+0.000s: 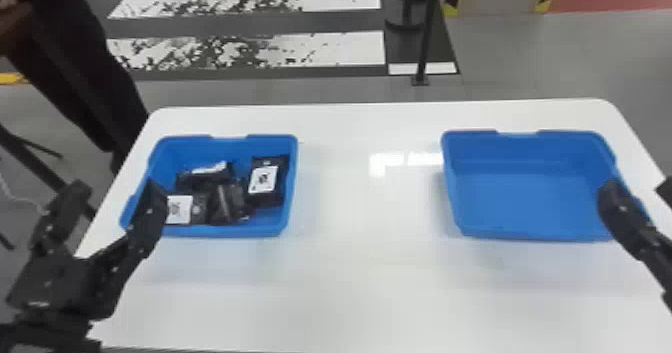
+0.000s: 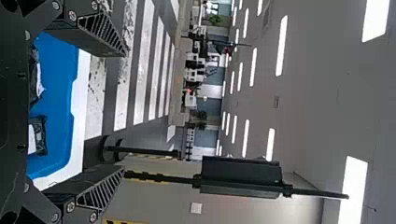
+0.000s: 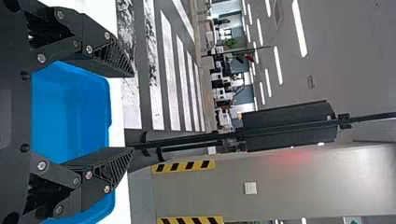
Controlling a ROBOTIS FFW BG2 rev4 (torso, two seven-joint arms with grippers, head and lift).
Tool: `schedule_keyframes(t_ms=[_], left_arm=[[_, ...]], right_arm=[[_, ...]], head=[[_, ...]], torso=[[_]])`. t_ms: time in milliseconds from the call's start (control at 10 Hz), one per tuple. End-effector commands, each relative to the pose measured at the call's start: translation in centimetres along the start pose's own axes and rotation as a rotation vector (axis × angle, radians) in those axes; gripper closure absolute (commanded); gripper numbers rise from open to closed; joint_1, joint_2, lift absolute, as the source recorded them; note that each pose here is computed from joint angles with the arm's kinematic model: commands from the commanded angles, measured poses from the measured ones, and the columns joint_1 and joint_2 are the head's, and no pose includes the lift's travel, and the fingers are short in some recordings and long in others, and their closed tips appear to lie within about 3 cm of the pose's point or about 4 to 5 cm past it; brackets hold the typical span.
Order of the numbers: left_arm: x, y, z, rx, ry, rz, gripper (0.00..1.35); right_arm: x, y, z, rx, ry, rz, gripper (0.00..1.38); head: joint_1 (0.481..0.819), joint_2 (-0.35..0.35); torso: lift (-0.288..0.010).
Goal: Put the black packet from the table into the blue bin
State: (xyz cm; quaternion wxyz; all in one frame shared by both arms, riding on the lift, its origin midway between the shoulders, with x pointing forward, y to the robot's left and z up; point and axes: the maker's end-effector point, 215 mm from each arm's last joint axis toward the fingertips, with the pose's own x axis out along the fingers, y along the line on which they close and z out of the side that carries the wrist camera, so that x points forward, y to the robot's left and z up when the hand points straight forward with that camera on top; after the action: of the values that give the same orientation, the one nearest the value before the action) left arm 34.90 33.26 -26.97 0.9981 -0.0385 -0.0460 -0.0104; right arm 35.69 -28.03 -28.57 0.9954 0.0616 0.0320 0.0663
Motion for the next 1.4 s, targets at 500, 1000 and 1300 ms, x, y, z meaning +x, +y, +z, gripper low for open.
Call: schedule_keyframes(t_ms=[500,1000,1300], left_arm=[[0.16,-0.17,0.35,-0.009,-0.014,-0.001,0.18],[0.08,-0.14,0.09,-0.016,-0.006,0.000,0.18],[0.07,-0.33,0.00,-0.019,-0.003,-0.006,0.18]], right_arm=[[-0.48,0.02,0.78,-0.028,-0.004,-0.009,0.50],[-0.37,-0.07,0.73,-0.023,-0.006,-0.011,0.50],[-0.39,-0.18,0.76,-0.022,-0.006,-0.013,0.50]], head=[[0.695,0.083],[0.695,0.081],[0.695,0.078]], torso=[[-0.110],[-0.110],[-0.110]])
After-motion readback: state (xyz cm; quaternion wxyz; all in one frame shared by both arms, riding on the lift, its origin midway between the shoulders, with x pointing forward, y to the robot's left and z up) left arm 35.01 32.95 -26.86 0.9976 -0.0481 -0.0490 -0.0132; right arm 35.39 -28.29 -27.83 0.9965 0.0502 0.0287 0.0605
